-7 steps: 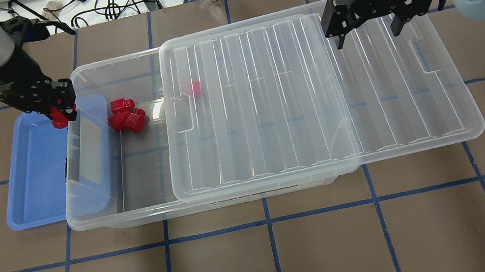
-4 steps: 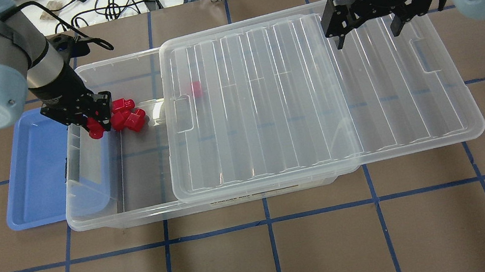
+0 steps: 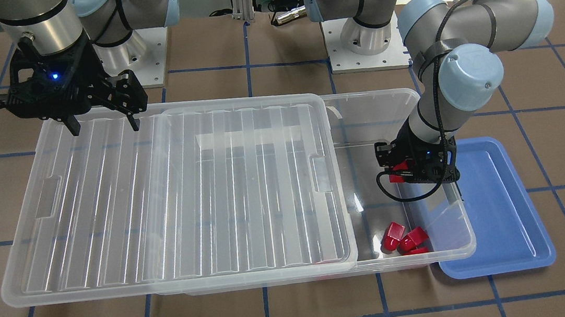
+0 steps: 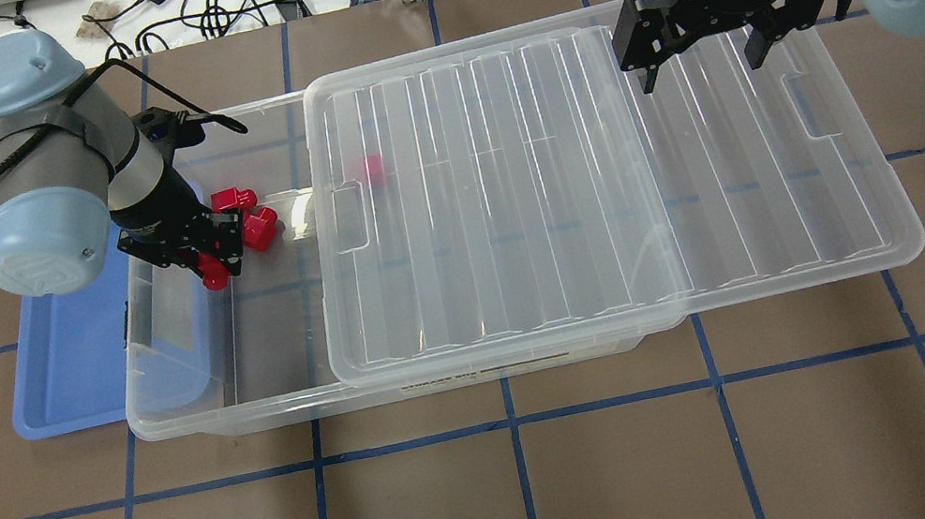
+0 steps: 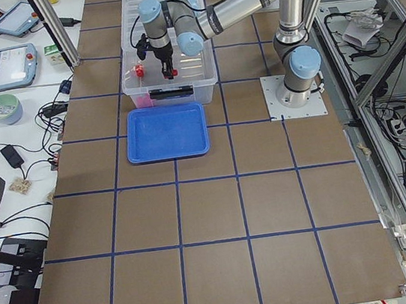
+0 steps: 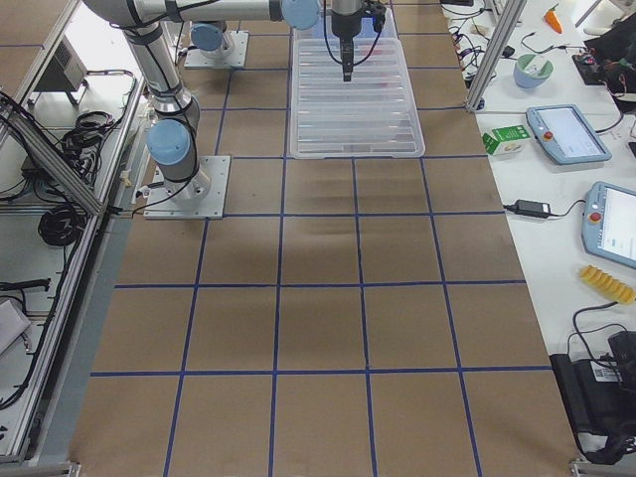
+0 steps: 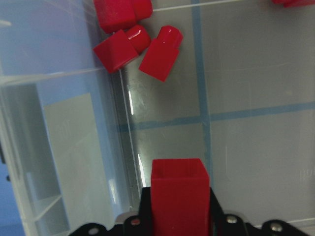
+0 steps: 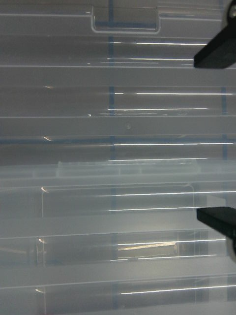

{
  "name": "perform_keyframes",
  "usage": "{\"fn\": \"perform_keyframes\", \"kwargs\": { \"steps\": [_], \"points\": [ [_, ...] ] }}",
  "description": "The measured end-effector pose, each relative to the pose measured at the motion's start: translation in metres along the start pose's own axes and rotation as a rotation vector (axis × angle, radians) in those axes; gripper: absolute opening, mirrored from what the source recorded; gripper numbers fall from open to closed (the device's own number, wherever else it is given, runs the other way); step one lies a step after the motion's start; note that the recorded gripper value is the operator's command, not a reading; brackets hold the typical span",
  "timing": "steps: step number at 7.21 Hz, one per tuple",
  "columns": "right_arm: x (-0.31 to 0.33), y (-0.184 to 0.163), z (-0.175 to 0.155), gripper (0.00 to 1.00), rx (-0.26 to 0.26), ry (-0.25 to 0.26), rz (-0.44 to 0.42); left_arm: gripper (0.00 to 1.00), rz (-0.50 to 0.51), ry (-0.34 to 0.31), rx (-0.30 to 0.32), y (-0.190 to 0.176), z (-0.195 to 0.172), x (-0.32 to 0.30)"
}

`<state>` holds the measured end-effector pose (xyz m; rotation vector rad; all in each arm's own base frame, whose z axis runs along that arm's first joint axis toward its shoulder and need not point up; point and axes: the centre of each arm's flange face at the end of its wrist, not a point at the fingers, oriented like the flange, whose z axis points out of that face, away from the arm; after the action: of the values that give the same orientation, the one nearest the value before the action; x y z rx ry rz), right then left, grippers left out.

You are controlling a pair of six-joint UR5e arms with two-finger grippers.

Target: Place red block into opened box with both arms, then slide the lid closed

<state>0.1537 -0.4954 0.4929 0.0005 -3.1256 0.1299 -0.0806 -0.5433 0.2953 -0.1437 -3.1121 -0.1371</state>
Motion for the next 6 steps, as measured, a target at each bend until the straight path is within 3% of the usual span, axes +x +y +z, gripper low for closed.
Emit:
{"fn": "perform_keyframes", "kwargs": {
  "steps": [3,5,6],
  "points": [
    [0.0,0.0,0.0,1.0,0.0,0.001,-0.001,0.0,-0.012,0.004,-0.026,0.011,0.041,0.008],
    [0.0,0.0,0.0,1.0,0.001,0.002,0.0,0.11,-0.026,0.003,-0.031,0.019,0.066,0.016],
    [0.002,-0.001,0.0,1.0,0.002,0.003,0.002,0.73,-0.029,0.002,-0.033,0.021,0.074,0.02]
  ]
}}
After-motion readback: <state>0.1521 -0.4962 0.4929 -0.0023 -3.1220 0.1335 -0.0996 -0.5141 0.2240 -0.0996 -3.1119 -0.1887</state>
